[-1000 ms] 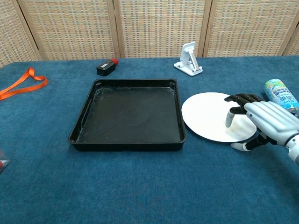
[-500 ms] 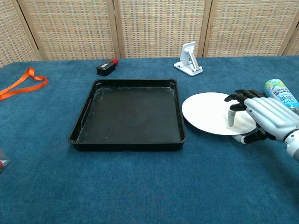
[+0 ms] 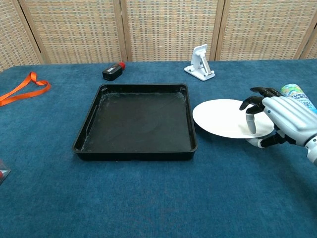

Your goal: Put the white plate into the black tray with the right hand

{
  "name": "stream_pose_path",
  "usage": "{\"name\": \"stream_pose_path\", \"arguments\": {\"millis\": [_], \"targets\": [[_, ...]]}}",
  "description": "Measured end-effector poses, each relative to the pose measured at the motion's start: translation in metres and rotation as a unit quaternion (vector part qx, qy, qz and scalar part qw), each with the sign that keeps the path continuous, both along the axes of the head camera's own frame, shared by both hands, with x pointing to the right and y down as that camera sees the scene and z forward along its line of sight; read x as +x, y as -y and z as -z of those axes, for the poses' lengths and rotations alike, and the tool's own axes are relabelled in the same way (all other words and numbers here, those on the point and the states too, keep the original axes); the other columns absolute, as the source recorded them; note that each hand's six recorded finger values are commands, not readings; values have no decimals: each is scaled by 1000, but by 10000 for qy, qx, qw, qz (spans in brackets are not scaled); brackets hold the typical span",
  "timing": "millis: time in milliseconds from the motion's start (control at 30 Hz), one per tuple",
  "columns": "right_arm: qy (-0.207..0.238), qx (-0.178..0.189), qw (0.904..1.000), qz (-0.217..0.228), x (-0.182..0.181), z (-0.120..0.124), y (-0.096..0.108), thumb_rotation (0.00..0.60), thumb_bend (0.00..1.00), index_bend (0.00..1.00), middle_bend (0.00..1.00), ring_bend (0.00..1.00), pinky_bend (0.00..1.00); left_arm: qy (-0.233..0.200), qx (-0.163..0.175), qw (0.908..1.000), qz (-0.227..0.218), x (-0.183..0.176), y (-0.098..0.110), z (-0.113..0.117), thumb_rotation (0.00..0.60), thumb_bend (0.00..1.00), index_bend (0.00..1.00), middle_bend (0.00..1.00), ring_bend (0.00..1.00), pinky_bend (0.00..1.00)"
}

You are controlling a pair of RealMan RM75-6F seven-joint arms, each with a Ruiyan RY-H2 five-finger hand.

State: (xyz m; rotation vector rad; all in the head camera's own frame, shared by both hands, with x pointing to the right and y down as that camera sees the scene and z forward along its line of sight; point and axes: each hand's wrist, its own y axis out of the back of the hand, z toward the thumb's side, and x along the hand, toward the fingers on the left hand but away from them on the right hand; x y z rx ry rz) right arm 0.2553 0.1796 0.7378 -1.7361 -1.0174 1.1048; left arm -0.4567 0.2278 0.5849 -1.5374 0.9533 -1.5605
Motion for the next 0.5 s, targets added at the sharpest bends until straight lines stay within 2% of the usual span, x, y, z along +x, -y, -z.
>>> {"name": "stream_pose_path", "arguments": {"millis": [300,500], "targets": [[-13,0,10000,21,0,0,-1,600,537,721,370,80,84,-5,-9,10000,0,0,0,-1,600,0,0,0,0,0],[-17,41,10000,-3,2,2,2,600,542,721,370,80,84,-11,-12,10000,-5,1,0,-1,600,0,0,0,0,0]]}}
